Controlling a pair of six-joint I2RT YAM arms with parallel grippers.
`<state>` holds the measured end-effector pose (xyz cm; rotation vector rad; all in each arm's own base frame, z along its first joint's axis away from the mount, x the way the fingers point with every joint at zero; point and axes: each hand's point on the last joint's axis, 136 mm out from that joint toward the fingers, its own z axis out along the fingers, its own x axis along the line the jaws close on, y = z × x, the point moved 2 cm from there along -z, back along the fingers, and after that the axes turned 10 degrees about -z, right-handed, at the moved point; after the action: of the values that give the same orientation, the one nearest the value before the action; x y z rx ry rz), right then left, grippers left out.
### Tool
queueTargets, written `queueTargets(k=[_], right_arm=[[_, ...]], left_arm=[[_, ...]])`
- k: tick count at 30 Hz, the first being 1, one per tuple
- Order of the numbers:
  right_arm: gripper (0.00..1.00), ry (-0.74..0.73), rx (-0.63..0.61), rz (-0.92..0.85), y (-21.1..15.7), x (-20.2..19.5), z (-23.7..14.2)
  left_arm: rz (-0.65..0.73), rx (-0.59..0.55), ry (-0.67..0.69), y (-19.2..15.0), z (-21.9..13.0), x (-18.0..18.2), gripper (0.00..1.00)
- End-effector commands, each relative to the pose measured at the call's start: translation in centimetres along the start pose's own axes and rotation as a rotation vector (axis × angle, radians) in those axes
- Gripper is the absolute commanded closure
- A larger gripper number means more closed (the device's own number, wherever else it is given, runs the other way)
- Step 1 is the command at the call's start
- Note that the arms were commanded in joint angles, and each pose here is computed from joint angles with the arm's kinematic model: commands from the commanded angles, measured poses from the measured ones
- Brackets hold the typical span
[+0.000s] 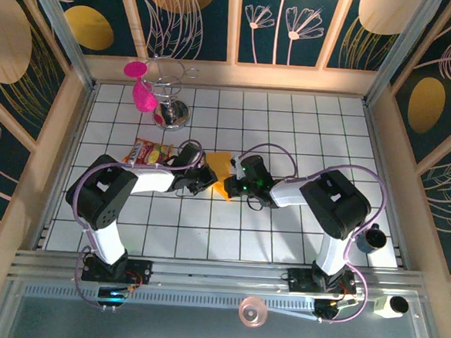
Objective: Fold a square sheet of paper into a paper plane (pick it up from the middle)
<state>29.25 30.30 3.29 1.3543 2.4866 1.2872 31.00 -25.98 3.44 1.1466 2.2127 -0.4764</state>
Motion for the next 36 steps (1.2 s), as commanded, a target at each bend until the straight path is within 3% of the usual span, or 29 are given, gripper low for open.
queueTargets(k=[1,9,15,18,22,27,32,36], right_arm=[[0.99,-0.044,0.106,0.047,-2.8,-1.4,0.7],[0.89,-0.022,0.077,0.064,-1.2,-0.6,-0.1],[0.65,-0.02,0.013,0.139,1.7,-0.9,-2.9],[0.6,-0.017,-0.012,0.162,2.4,-1.0,-4.4],[0.63,0.043,0.001,0.156,2.5,0.0,-5.2],[0.76,0.172,0.053,0.15,2.3,2.5,-4.9],[0.87,0.199,0.124,0.137,1.7,3.8,-3.4],[0.9,0.206,0.154,0.138,1.6,4.3,-2.5]], left_arm=[[-0.007,0.0,0.054,0.0,0.5,0.9,0.87],[-0.016,-0.003,0.105,0.0,1.0,2.3,0.87],[-0.018,-0.014,0.138,0.1,1.2,3.0,0.87],[-0.016,-0.013,0.139,0.2,1.3,3.0,0.88],[-0.01,-0.013,0.134,0.2,1.3,2.8,0.88],[-0.001,-0.012,0.12,0.3,1.1,2.3,0.89],[0.007,-0.005,0.105,0.1,1.0,1.9,0.91],[0.012,0.001,0.092,0.1,1.0,1.5,0.93]])
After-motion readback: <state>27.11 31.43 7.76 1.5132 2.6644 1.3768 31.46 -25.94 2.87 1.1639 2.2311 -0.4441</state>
